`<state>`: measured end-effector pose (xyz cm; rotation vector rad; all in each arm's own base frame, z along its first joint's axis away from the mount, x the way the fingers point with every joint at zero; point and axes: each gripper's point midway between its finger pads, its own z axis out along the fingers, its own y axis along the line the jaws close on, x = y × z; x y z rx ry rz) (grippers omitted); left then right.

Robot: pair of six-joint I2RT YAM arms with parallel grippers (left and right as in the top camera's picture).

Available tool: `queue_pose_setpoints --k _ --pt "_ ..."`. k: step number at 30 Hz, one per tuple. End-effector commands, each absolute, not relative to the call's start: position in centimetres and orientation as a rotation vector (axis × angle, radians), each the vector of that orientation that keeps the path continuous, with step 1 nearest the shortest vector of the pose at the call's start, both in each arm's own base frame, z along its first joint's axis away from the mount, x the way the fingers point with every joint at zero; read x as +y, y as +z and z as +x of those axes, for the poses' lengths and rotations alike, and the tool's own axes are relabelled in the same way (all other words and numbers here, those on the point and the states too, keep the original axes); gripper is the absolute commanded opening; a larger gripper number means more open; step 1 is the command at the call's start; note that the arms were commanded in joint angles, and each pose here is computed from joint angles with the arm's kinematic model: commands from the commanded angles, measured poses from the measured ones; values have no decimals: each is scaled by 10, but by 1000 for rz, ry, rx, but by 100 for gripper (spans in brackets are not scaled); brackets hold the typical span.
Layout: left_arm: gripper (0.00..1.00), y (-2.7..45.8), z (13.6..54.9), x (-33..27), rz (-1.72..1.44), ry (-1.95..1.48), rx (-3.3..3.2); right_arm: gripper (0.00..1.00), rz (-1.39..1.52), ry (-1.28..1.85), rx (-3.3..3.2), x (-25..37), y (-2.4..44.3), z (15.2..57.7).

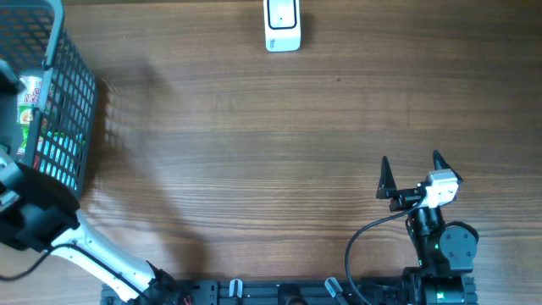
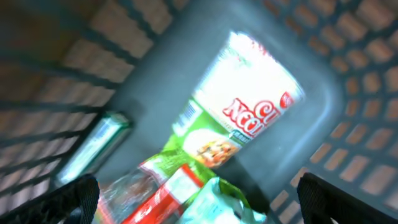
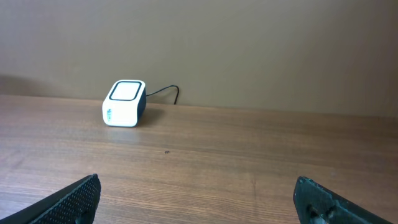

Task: Scan the item barcode
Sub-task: 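Reach the left gripper into the grey basket and grasp the noodle cup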

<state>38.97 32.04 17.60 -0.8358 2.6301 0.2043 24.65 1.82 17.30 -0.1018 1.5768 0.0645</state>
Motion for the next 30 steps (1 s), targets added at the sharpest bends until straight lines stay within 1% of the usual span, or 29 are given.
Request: queue_pose_setpoints --k 1,9,12,16,24,30 --pt "100 137 405 311 -612 84 2702 100 -99 61 1566 17 175 246" --pt "100 128 431 330 -547 155 2595 100 -99 61 1566 17 175 246" --pt "99 119 440 322 -394 113 2592 100 -99 61 1566 17 175 246" --pt "100 110 442 322 -255 149 2605 100 -99 61 1566 17 175 246" --pt "100 89 450 323 -232 107 2571 100 -99 61 1566 17 175 246" --pt "100 58 447 323 -249 70 2618 100 -99 61 1566 17 175 246"
